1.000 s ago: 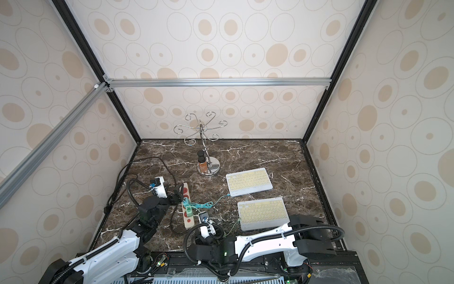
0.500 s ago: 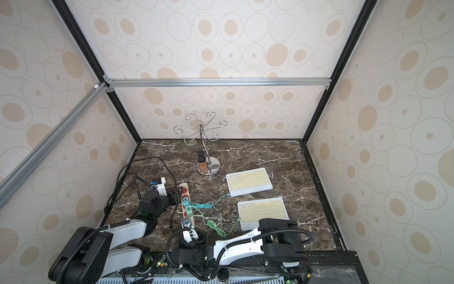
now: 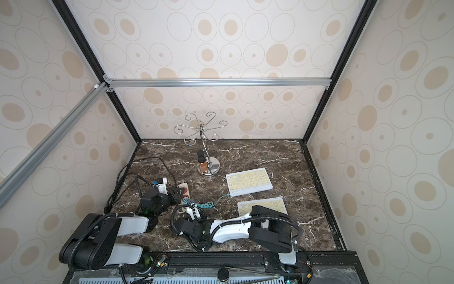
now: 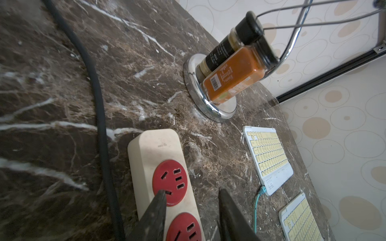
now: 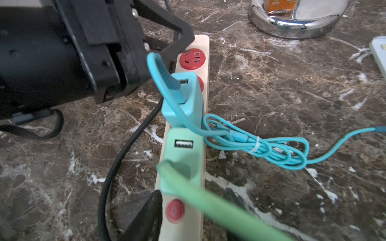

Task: Unplug the wireless keyboard
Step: Remove the plug from the socket.

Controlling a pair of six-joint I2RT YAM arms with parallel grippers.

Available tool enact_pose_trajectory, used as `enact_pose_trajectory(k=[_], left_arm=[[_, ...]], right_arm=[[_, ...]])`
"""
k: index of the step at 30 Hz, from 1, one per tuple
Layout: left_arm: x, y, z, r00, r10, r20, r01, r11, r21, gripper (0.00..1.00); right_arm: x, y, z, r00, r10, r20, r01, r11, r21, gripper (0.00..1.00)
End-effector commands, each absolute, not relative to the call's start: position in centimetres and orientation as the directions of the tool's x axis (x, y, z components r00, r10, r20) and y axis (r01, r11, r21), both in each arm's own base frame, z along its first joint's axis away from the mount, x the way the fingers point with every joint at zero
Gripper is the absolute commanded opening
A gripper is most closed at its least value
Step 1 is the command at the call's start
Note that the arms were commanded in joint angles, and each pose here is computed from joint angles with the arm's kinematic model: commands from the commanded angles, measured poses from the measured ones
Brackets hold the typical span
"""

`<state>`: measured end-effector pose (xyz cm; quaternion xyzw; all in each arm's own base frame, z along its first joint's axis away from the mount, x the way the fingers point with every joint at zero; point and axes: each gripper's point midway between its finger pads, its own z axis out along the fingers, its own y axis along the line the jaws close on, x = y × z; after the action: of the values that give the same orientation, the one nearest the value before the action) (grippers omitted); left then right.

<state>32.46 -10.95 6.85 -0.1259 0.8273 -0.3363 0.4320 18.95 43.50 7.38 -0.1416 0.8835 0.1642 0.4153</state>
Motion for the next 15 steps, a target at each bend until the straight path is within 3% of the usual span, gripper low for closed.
enact_pose_trajectory(k=[1, 15], left_arm=[[33.9, -11.8, 8.3, -0.591, -0.513, -0.623, 0.133, 0.699, -0.702, 0.36], [34.1, -11.4, 5.7, -0.634, -0.519, -0.573, 0.059, 0.707, -0.705, 0.30]], right_arm=[[19.4, 44.9, 7.8, -0.601, -0.130, -0.789, -0.422, 0.890, 0.175, 0.49], [20.7, 45.8, 7.9, -0.566, -0.142, -0.812, -0.423, 0.895, 0.139, 0.43]])
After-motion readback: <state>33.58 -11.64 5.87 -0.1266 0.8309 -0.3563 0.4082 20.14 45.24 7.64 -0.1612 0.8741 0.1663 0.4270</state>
